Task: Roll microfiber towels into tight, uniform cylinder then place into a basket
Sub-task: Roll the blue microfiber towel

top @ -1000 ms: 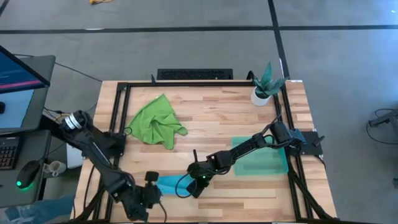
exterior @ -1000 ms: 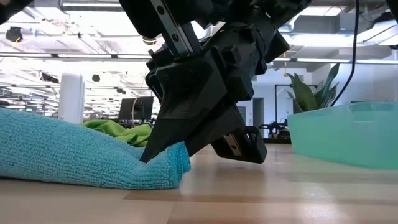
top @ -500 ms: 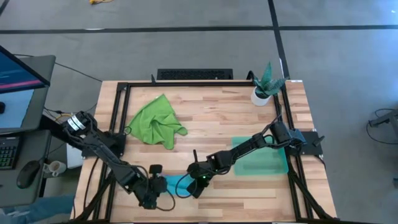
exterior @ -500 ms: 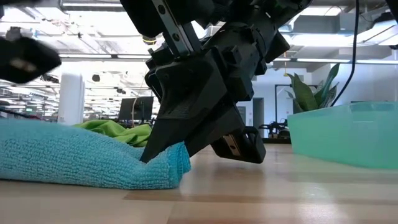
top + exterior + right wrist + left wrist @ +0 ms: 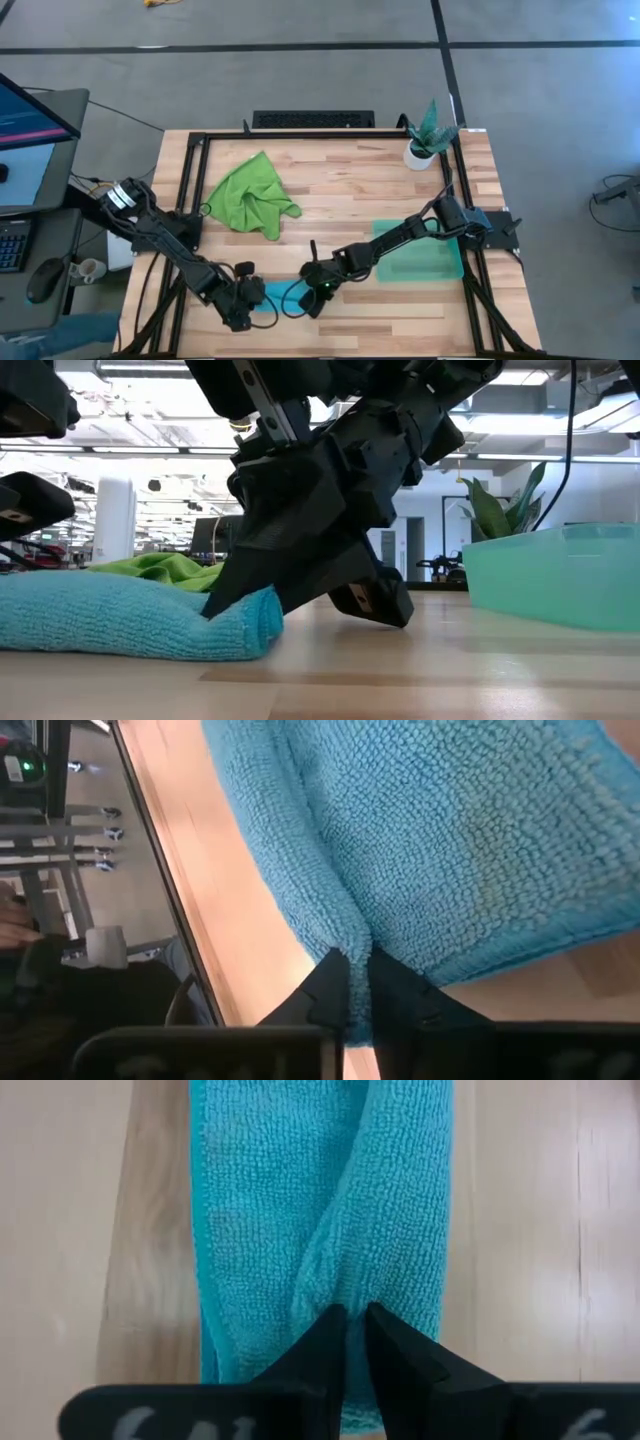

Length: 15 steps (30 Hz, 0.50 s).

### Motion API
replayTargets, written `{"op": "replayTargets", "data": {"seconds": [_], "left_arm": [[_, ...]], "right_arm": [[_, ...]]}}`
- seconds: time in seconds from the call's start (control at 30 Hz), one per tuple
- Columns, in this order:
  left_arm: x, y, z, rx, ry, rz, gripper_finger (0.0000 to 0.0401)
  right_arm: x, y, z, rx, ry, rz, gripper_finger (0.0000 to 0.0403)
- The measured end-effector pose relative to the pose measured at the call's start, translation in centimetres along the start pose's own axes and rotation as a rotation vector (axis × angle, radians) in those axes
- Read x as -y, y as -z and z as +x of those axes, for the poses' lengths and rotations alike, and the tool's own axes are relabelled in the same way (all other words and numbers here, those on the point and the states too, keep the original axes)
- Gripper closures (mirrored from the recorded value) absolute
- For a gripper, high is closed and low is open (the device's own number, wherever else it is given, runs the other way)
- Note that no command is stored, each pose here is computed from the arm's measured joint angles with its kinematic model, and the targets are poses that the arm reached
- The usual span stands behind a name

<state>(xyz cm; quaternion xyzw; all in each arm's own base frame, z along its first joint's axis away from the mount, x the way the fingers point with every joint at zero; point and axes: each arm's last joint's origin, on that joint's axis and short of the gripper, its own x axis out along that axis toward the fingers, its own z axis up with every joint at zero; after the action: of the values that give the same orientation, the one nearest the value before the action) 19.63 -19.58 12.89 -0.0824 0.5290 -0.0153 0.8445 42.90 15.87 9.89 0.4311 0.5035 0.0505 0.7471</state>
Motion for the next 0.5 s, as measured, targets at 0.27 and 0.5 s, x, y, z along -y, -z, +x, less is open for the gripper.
{"op": "replayTargets", "data": {"seconds": [0.27, 0.5], "left_arm": [[-0.13, 0.18, 0.07, -0.017, -0.001, 0.026, 0.0367], [-0.15, 0.24, 0.12, -0.022, -0.002, 0.022, 0.0367]], "right_arm": [[-0.12, 0.23, 0.09, -0.003, 0.003, 0.020, 0.0310], [-0.18, 0.20, 0.08, -0.006, -0.005, -0.014, 0.0265]]}}
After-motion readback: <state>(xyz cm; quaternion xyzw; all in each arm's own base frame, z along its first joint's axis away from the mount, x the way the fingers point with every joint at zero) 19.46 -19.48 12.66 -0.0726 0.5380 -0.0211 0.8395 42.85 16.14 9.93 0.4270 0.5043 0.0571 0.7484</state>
